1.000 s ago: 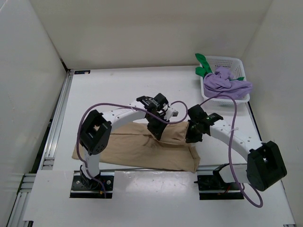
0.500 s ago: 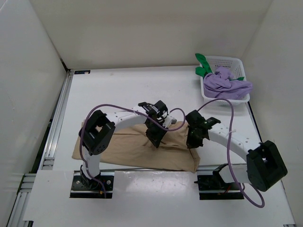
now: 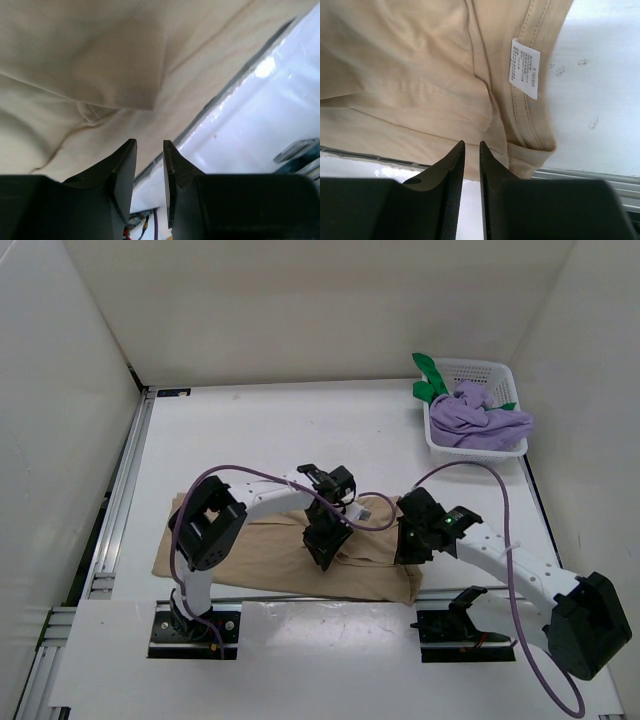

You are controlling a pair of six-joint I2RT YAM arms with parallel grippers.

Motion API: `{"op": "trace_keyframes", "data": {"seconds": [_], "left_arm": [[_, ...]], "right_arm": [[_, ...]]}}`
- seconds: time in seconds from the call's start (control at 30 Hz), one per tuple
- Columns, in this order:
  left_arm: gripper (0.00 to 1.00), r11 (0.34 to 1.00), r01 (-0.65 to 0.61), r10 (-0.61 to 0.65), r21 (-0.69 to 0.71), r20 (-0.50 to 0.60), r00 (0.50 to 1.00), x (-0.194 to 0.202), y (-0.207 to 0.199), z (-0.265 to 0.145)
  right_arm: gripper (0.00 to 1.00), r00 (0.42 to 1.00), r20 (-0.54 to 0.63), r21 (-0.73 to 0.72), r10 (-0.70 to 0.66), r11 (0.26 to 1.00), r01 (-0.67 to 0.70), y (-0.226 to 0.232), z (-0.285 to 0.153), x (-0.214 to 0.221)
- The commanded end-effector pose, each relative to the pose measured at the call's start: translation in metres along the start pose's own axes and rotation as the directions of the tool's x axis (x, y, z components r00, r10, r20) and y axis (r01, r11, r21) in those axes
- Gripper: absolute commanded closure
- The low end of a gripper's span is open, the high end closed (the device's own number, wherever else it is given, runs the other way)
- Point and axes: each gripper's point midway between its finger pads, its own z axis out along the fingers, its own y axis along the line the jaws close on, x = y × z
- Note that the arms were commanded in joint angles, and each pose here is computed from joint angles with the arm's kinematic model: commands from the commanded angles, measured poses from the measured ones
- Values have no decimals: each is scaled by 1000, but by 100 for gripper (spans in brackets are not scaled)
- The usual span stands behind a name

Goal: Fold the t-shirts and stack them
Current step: Fold the other side of the tshirt into a rectangle

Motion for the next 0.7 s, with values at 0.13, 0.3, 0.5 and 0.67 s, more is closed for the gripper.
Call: {"op": "trace_keyframes", "data": {"seconds": [0.13,0.3,0.5,0.67], "left_arm": [[45,987,-147,160,-66,264,951,-44,-24,-46],[41,946,-175,241,-275,228,943,-50,-10,-24],[40,904,-147,261,-401,249,933,-67,14,-11],[45,878,-133,264,-460,232,936,-71,27,-3]], "right_arm": [[68,991,132,-40,23,999,-18,15,-18,-40],[67,996,46,-23,78,997,-77,10,-1,-37],[67,989,40,-57,140,989,-138,6,13,-37],[66,992,22,-93,125,988,-122,8,19,-34]]}}
